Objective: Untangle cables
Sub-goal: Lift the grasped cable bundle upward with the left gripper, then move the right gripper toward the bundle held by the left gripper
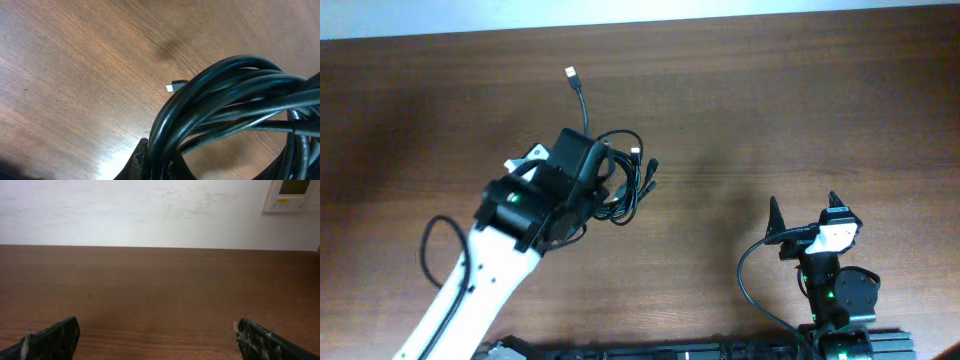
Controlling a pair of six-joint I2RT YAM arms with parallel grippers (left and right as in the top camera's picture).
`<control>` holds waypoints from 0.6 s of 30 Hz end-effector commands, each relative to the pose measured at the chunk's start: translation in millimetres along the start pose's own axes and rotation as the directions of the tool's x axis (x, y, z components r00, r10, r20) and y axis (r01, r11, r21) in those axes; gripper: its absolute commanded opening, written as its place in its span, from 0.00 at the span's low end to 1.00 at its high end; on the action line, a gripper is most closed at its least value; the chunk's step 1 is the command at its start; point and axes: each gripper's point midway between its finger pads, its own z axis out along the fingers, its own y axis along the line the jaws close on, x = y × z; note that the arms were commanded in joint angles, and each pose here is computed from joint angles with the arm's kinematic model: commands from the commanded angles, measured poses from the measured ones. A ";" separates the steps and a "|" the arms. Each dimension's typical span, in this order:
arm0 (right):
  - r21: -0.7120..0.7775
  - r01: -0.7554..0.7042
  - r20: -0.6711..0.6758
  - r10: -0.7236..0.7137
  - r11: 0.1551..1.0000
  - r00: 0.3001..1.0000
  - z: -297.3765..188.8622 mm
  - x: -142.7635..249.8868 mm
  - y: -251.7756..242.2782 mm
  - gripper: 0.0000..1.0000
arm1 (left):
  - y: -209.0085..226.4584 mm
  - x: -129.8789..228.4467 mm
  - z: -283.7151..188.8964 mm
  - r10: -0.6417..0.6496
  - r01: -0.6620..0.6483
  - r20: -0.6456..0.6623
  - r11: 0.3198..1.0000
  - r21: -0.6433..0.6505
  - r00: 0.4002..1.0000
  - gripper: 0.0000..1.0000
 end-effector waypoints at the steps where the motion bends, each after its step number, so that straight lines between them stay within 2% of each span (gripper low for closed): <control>1: 0.007 -0.007 -0.005 0.007 1.000 1.000 0.3 3.2 -0.8 0.99 | -2.0 16.7 30.3 -0.002 -0.006 -0.094 0.997 -0.082 0.996 0.00; 2: 0.007 -0.007 -0.005 0.007 1.000 1.000 0.3 3.2 -0.8 0.99 | -1.9 21.7 36.1 -0.002 -0.010 -0.122 0.995 -0.098 0.992 0.00; 4: 0.007 -0.007 -0.005 0.007 1.000 1.000 0.3 3.2 -0.8 0.99 | 0.4 14.5 37.3 -0.002 -0.008 -0.086 0.994 -0.112 0.996 0.00; 9: 0.007 -0.007 -0.004 0.007 1.000 1.000 0.3 3.1 -0.7 0.99 | 1.3 14.5 37.3 0.022 -0.032 -0.088 0.993 -0.114 0.996 0.00; 10: -0.080 -0.027 0.001 0.027 0.996 1.000 -0.2 1.2 14.1 0.99 | 0.5 14.3 37.4 0.021 -0.031 -0.087 0.993 -0.111 0.996 0.00; 11: -0.167 -0.110 -0.008 0.110 0.980 0.994 -2.1 -0.5 29.1 0.99 | -0.5 13.9 37.6 0.020 -0.029 -0.085 0.994 -0.107 0.996 0.00; 13: -0.330 -0.428 -0.134 0.407 0.841 0.903 -11.0 -3.4 61.6 0.99 | -9.4 11.2 38.6 0.010 -0.015 -0.073 0.997 -0.072 0.997 0.00; 14: -0.398 -0.647 -0.313 0.567 0.650 0.762 -23.3 -3.8 87.3 0.99 | -12.8 10.7 38.9 -0.031 0.027 -0.068 0.998 -0.061 0.997 0.00; 15: -0.397 -0.739 -0.409 0.615 0.545 0.674 -30.3 -3.6 98.3 0.99 | -13.3 12.4 38.7 -0.040 0.035 -0.077 0.998 -0.059 0.996 0.00; 16: -0.371 -0.780 -0.435 0.648 0.504 0.625 -30.5 -3.8 98.5 0.99 | -13.3 12.3 38.8 -0.040 0.035 -0.076 0.998 -0.059 0.996 0.00; 18: -0.357 -0.772 -0.396 0.664 0.525 0.635 -26.2 -5.7 91.8 0.99 | -14.7 16.8 38.4 -0.063 0.058 -0.101 0.997 -0.054 0.993 0.00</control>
